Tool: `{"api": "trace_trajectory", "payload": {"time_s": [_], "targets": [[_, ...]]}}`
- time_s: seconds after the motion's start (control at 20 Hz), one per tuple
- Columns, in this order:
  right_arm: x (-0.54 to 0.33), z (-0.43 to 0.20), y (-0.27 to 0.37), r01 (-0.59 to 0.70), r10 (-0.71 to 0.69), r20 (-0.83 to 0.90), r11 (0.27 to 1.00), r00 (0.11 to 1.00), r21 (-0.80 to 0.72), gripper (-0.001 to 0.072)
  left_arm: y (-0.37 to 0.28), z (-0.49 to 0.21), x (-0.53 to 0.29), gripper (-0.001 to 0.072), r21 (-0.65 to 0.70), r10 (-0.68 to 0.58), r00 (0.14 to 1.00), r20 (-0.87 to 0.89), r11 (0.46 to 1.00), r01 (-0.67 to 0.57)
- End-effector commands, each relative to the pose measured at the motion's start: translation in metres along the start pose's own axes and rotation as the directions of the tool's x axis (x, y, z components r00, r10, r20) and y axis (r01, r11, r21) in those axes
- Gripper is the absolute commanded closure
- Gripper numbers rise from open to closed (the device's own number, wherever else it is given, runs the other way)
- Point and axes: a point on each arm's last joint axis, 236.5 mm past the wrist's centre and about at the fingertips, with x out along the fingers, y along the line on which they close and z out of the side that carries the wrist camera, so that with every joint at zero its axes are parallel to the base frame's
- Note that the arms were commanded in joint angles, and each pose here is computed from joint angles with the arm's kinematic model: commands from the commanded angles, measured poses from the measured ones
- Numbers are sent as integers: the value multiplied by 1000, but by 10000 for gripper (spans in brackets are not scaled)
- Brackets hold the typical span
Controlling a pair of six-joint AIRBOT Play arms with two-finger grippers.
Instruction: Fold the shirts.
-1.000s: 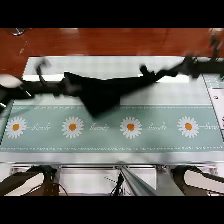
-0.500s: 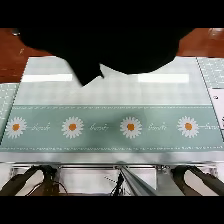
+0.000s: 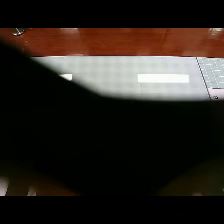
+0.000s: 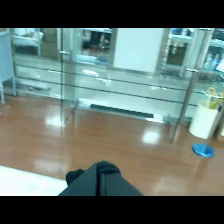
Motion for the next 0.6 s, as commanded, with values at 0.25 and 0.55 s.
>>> {"api": "trace_trajectory", "payload": {"time_s": [0.25,0.55], "targets": [[47,-116,-28,47,6,-352,989,936,141,689,61,-144,43,681,-150,59,933,-355,981,-119],[189,-285,-73,105,142,-576,921,805,374,689,97,-355,145,682,-451,-192,734,-651,876,-171]]}}
